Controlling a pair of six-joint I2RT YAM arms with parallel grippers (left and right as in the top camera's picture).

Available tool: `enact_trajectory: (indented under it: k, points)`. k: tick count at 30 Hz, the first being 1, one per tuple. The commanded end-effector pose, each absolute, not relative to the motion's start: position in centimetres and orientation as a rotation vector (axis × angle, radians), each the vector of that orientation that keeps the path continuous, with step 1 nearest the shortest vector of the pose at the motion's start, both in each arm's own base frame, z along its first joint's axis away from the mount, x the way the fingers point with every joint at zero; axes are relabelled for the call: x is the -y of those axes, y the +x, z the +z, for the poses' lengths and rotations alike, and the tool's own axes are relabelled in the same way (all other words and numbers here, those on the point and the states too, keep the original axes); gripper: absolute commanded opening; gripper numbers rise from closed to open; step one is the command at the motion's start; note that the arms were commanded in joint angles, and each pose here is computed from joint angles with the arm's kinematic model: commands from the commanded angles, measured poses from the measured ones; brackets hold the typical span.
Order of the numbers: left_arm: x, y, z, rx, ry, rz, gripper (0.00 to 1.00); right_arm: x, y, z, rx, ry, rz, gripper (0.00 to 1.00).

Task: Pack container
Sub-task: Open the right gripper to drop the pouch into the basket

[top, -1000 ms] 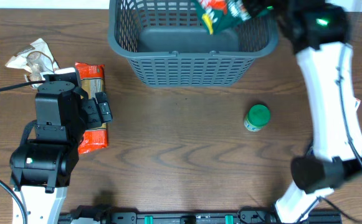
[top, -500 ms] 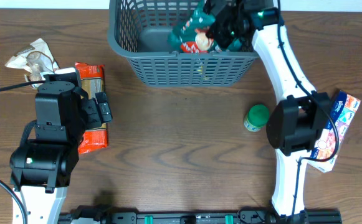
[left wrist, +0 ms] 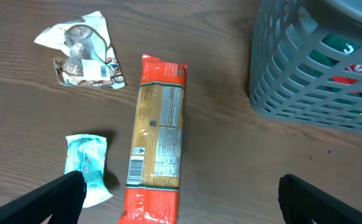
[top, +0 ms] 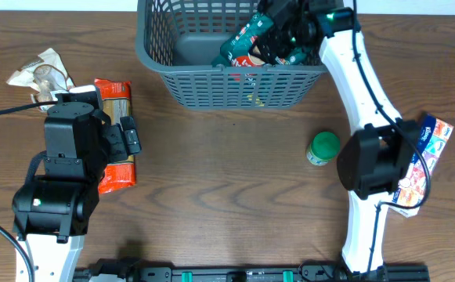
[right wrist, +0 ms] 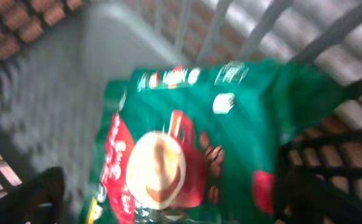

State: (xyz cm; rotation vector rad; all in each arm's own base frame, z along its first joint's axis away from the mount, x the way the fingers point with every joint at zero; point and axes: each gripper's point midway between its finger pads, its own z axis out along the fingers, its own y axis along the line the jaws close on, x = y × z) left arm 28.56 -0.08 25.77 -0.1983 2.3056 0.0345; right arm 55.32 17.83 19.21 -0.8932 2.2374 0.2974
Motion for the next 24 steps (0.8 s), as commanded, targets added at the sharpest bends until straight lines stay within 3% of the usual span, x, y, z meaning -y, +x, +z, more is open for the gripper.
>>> enact_trajectory:
  k: [1,5,9,16,21,24]
  points:
    - [-0.2,28.7,26.5,-2.288,-0.202,0.045,0.99,-17.7,54.1,31.6,-2.04,-0.737,0.303,0.99]
    - [-0.2,28.7,26.5,-2.288,-0.201,0.046,0.99,-13.4,52.2,39.1,-1.982,-0.516,0.277,0.99]
    - [-0.2,28.7,26.5,-2.288,-0.201,0.046,0.98,-3.5,49.1,41.7,-2.081,0.001,0.175,0.99]
    - [-0.2,28.7,26.5,-2.288,-0.201,0.046,0.99,7.6,39.6,38.1,-2.321,0.55,0.037,0.99]
    - [-0.2,28.7,26.6,-2.287,-0.201,0.046,0.99,8.6,34.0,34.1,-2.565,0.687,0.004,0.99]
    - [-0.2,28.8,26.6,-2.284,-0.201,0.045,0.99,7.2,33.0,32.8,-2.638,0.673,0.048,0.99]
